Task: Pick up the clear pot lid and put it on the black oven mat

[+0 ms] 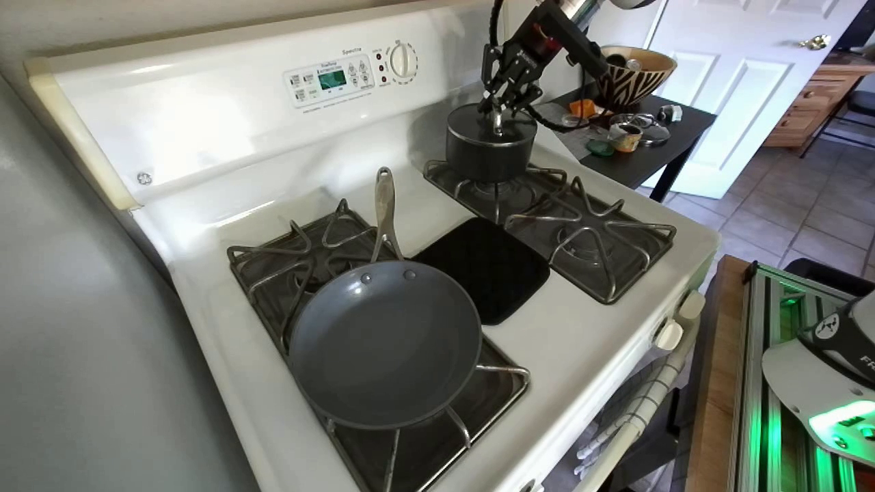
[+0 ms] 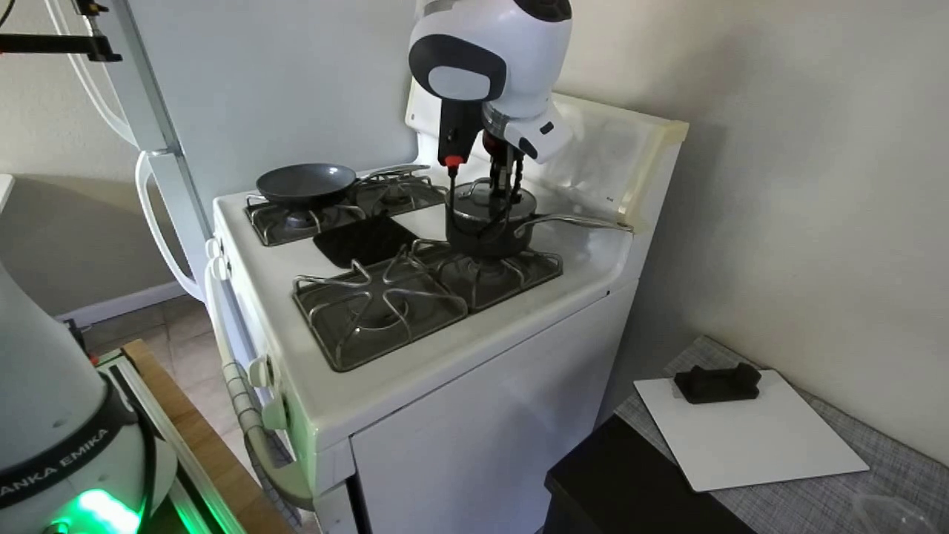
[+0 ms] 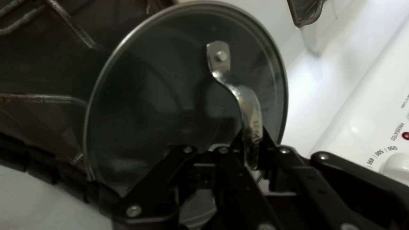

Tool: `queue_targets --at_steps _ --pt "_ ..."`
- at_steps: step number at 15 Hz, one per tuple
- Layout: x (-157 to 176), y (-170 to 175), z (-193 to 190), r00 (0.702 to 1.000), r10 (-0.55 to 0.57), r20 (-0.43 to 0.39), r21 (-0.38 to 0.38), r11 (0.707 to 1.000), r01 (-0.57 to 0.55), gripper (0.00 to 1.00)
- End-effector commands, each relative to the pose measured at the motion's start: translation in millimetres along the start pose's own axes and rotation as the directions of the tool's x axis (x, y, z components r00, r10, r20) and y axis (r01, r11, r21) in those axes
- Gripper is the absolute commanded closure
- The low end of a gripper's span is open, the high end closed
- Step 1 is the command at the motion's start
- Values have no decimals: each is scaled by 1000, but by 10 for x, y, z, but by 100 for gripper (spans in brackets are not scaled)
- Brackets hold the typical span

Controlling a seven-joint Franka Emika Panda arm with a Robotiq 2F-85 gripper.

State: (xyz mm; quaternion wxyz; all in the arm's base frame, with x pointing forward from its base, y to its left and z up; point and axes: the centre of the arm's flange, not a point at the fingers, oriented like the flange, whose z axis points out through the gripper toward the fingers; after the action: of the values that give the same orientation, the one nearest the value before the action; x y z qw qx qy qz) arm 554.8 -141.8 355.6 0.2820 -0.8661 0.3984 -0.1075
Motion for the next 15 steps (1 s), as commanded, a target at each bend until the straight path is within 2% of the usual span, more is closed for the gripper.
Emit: queue_targets --at_steps 1,15 --pt "74 5 24 1000 1 23 28 1000 -2 100" --pt "-158 -171 -386 996 -76 40 70 995 73 100"
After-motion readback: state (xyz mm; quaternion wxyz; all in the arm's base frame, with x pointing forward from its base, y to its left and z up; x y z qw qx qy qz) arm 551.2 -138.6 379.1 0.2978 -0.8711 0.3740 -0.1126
